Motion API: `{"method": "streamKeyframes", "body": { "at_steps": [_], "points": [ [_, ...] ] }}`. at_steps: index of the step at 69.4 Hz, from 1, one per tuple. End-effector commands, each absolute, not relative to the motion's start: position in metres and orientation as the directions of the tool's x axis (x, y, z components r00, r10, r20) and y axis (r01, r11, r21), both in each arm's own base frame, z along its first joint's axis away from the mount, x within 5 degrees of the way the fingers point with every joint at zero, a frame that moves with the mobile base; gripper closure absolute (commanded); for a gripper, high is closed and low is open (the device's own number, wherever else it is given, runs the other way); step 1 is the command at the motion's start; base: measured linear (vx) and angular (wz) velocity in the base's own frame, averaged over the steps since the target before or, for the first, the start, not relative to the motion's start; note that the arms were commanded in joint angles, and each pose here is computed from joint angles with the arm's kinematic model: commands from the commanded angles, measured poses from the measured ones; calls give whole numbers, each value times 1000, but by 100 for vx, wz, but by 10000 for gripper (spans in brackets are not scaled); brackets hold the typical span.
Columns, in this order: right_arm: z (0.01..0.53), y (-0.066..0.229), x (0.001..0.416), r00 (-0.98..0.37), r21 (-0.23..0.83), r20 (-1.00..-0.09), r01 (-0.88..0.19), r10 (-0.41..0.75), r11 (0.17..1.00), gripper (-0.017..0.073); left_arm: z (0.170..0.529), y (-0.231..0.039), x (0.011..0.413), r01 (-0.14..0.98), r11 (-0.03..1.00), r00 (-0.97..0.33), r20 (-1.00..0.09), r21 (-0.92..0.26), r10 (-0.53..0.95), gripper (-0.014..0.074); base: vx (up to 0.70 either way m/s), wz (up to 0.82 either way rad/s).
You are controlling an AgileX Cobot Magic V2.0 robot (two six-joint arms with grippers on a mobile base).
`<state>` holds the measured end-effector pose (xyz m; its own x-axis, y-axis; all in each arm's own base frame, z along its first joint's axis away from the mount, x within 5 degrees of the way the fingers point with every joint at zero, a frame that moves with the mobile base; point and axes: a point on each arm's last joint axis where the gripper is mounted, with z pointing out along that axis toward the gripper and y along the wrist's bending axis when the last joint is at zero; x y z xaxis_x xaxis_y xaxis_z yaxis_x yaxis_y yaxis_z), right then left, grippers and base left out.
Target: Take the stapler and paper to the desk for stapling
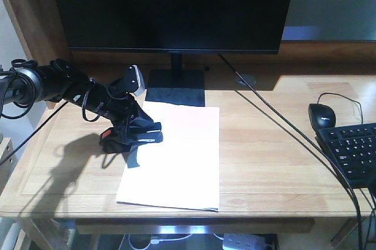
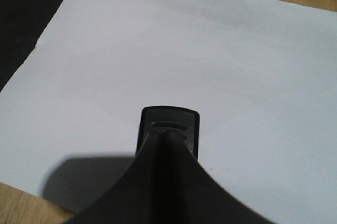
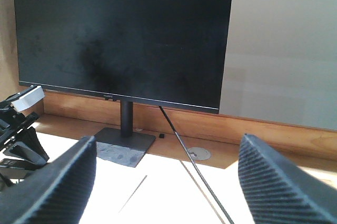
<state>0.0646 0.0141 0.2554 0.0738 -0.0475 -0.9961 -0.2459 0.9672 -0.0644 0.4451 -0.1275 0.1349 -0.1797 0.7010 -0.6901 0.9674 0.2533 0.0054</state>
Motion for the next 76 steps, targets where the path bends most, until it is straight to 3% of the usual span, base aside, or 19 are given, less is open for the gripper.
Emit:
{"method": "streamKeyframes", "body": {
  "at_steps": [1,57,76],
  "points": [
    [265,15,64,102,-79,-993,-256,-54,963,23,140,-127,442,975,219,-147,-659,28,737,600,0,0],
    [265,15,64,102,-80,-993,-256,-56,963,23,143,-125,443,975,218,-139,-654,40,743,600,0,0],
    [265,15,64,102,-80,-993,-256,-56,963,23,197,-122,440,948,279,-109,-674,150,731,600,0,0]
  ]
}}
